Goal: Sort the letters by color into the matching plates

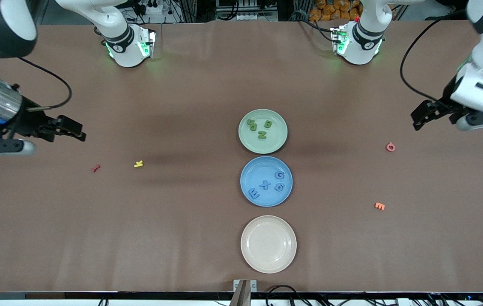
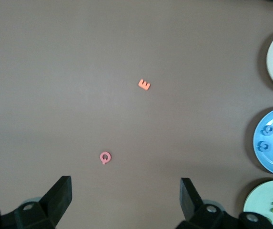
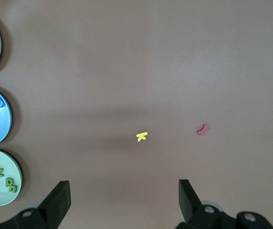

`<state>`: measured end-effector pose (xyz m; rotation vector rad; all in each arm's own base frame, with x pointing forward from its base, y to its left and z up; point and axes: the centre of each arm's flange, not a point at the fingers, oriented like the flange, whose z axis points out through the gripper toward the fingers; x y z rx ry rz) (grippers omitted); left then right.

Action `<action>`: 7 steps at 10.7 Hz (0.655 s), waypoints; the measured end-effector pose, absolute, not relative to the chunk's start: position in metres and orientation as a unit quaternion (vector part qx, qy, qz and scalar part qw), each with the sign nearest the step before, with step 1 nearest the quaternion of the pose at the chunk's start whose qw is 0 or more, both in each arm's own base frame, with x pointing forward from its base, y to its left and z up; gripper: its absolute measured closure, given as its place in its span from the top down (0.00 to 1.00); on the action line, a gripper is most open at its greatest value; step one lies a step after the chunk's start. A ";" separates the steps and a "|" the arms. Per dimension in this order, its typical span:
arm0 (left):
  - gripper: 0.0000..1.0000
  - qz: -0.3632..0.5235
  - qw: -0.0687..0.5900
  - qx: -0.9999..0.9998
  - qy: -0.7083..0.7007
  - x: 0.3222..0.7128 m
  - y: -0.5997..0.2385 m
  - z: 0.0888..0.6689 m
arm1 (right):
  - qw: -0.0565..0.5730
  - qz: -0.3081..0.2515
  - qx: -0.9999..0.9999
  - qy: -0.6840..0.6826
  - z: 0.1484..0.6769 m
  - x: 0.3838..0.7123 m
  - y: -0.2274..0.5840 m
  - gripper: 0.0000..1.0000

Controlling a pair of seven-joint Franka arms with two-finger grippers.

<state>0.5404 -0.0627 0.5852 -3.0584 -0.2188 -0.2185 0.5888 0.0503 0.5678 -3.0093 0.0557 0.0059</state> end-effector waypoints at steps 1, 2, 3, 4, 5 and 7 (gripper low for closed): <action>1.00 -0.071 0.027 -0.995 -0.057 0.537 -0.058 0.605 | 0.054 -0.007 -0.998 0.009 0.577 0.586 0.037 1.00; 1.00 -0.061 0.013 -0.997 -0.041 0.533 -0.050 0.621 | 0.034 -0.014 -0.999 0.002 0.589 0.582 0.030 1.00; 1.00 -0.044 0.008 -0.999 -0.030 0.529 -0.041 0.632 | 0.026 -0.020 -0.999 0.000 0.599 0.578 0.026 1.00; 1.00 -0.033 0.006 -0.999 -0.022 0.525 -0.036 0.641 | 0.025 -0.026 -0.999 -0.005 0.607 0.576 0.021 1.00; 1.00 -0.031 0.006 -0.999 -0.012 0.522 -0.036 0.648 | 0.024 -0.031 -0.999 -0.008 0.612 0.575 0.013 1.00; 1.00 -0.023 0.006 -1.000 0.011 0.519 -0.037 0.654 | 0.024 -0.036 -0.999 -0.005 0.619 0.572 -0.002 1.00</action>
